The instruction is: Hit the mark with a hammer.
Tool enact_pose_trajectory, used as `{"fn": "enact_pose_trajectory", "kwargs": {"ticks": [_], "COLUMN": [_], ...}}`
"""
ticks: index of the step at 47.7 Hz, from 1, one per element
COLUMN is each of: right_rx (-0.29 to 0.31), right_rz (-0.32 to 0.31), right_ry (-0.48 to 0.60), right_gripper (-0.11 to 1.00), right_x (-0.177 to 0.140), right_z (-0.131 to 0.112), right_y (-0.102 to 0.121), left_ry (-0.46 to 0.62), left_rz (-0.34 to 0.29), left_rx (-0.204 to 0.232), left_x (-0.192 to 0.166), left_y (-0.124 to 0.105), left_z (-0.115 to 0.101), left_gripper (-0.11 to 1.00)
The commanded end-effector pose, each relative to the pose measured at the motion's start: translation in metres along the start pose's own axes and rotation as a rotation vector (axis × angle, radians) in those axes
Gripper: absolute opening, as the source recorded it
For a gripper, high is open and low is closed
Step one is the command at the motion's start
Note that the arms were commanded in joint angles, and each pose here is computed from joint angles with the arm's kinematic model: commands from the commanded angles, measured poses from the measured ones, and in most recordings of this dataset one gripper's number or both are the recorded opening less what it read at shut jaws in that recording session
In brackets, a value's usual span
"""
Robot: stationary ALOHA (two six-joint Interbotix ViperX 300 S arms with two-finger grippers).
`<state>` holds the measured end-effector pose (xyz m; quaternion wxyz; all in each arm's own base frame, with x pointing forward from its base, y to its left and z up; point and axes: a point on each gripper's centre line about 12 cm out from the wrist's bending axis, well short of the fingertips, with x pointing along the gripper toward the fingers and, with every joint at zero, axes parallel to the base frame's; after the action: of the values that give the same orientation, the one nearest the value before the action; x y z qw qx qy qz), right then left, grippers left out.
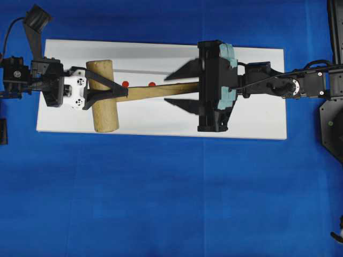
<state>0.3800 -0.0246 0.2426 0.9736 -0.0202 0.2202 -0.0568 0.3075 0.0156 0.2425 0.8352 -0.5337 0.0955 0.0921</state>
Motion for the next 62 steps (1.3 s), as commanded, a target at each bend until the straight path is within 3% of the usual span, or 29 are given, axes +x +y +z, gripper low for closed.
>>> {"fn": "enact_pose_trajectory", "kwargs": {"ticks": [1, 5, 28, 35, 38, 62], "right_rx": [-0.014, -0.016, -0.019, -0.011, -0.006, 0.023], "right_rz": [0.007, 0.008, 0.018, 0.018, 0.018, 0.013], "right_ry": [-0.026, -0.027, -0.026, -0.025, -0.025, -0.028], "right_gripper": [0.21, 0.08, 0.08, 0.08, 0.08, 0.08], "right_x": [-0.002, -0.002, -0.002, -0.002, -0.002, -0.013], "right_z": [0.010, 0.010, 0.010, 0.010, 0.010, 0.006], "right_y": [0.001, 0.001, 0.006, 0.005, 0.005, 0.004], "left_ry": [-0.018, -0.017, -0.031, -0.035, -0.033, -0.006], "left_rz": [-0.042, -0.041, -0.028, -0.029, -0.027, 0.028], "left_rx": [0.008, 0.020, 0.011, 0.012, 0.013, -0.004], "left_x": [-0.003, -0.002, -0.003, -0.002, -0.002, -0.030], "left_y": [-0.013, -0.013, -0.011, -0.011, -0.011, 0.004], "left_z": [0.006, 0.005, 0.011, 0.012, 0.012, 0.004], "left_gripper": [0.44, 0.44, 0.45, 0.82, 0.91, 0.90]}}
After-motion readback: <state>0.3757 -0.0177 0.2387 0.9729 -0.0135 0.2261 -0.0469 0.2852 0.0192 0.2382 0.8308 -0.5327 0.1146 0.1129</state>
